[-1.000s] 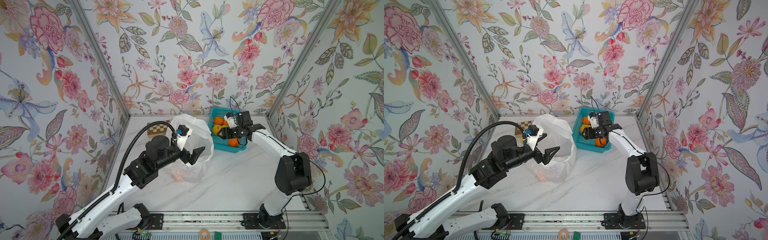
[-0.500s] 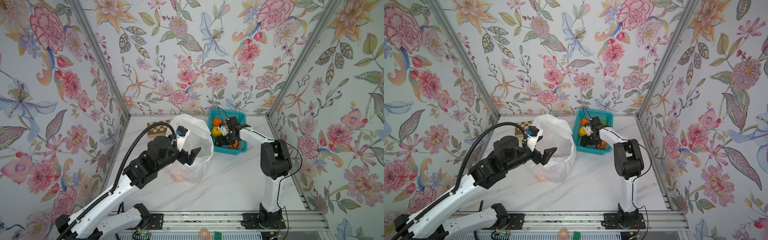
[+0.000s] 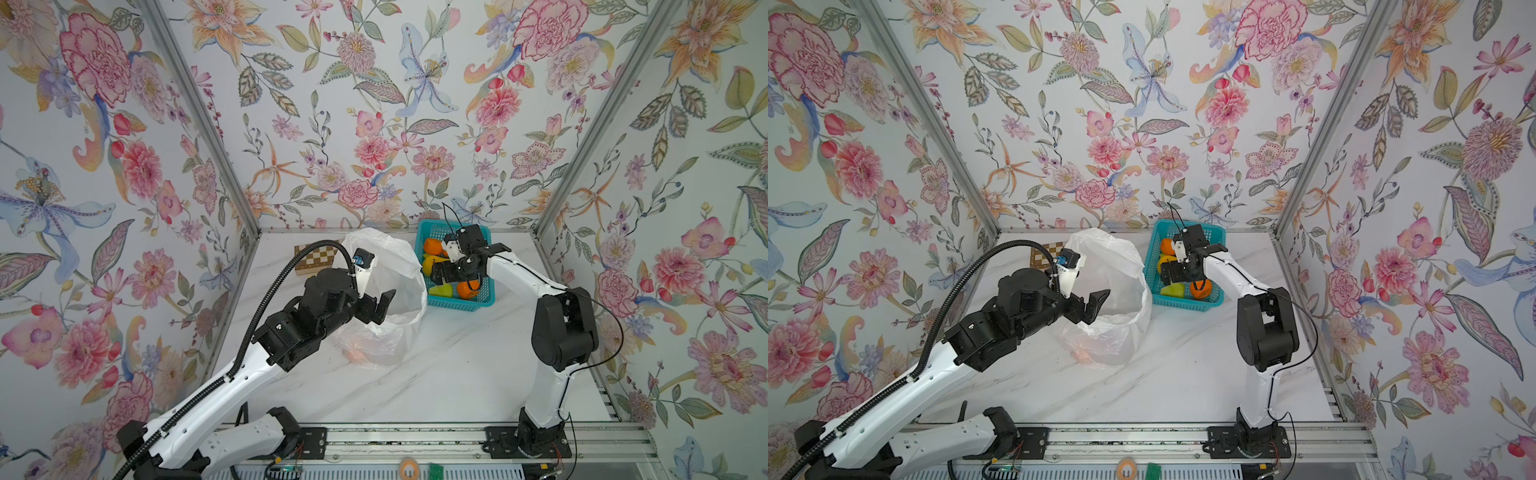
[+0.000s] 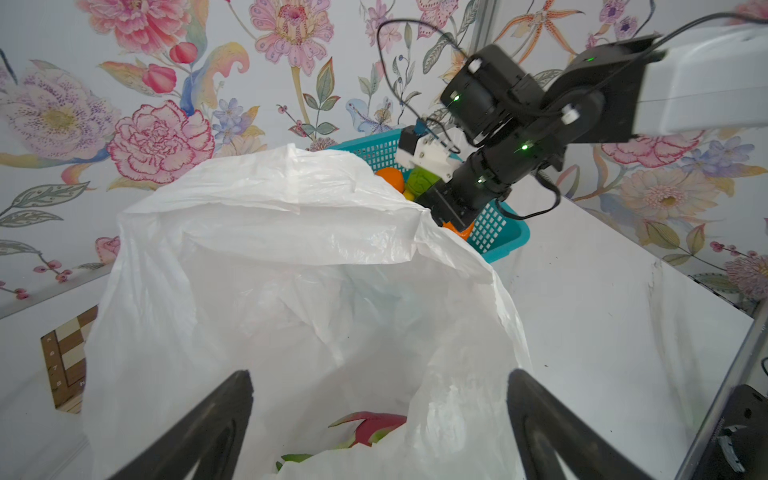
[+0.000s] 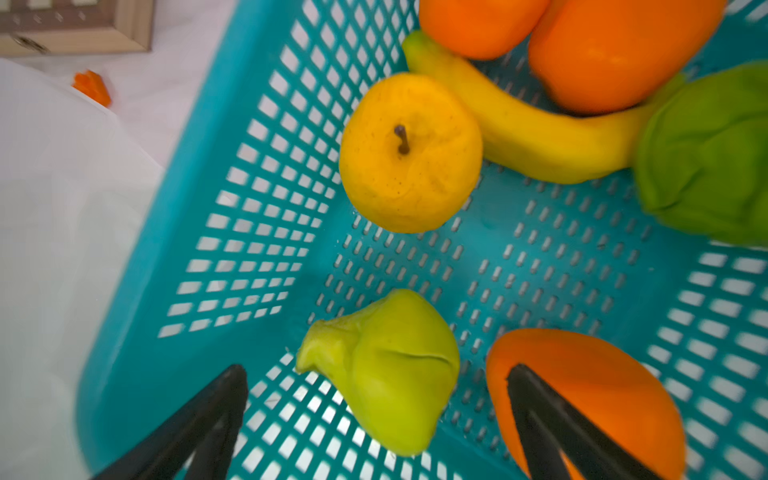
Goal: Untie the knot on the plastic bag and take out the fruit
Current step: 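Lower the pear into the teal basket with the right gripper while the left draws back, then move the right gripper to the bag rim while the left gripper reaches into the bag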
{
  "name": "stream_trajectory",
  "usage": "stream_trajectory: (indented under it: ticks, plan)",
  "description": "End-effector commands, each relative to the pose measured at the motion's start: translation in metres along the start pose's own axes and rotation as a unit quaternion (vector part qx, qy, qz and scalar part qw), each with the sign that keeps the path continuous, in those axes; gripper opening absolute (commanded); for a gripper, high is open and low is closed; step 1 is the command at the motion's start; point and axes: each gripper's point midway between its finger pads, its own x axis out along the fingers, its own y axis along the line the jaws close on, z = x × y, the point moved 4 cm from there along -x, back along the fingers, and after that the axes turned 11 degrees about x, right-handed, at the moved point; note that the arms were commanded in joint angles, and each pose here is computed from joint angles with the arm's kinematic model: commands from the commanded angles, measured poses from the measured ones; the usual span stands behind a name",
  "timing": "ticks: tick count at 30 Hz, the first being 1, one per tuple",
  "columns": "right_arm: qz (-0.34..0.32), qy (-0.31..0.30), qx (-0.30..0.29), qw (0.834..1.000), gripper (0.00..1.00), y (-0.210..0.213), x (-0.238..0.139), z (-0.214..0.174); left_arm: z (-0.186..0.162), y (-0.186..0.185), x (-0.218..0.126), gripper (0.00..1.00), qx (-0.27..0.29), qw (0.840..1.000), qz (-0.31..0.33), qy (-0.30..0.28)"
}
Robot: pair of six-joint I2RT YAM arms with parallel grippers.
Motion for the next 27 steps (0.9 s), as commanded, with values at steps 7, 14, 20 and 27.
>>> stream_trajectory:
  ticks: [7, 14, 20, 27]
  plan:
    - [0.097, -0.130, 0.058, 0.985, 0.99, 0.067, -0.107, 0.009, -0.057, 0.015, 0.016, 0.85, -0.075, 0.988, 0.072, 0.116]
    - [0.184, -0.120, 0.118, 0.968, 0.99, 0.113, -0.150, -0.044, -0.114, -0.005, 0.005, 0.68, -0.158, 0.969, 0.028, 0.187]
    - [0.167, -0.110, 0.118, 0.973, 0.99, 0.142, -0.153, -0.097, -0.156, -0.027, -0.004, 0.54, -0.225, 0.944, 0.000, 0.241]
    - [0.092, -0.089, 0.105, 0.986, 0.99, 0.155, -0.098, -0.144, -0.194, -0.050, -0.008, 0.41, -0.257, 0.925, -0.016, 0.278]
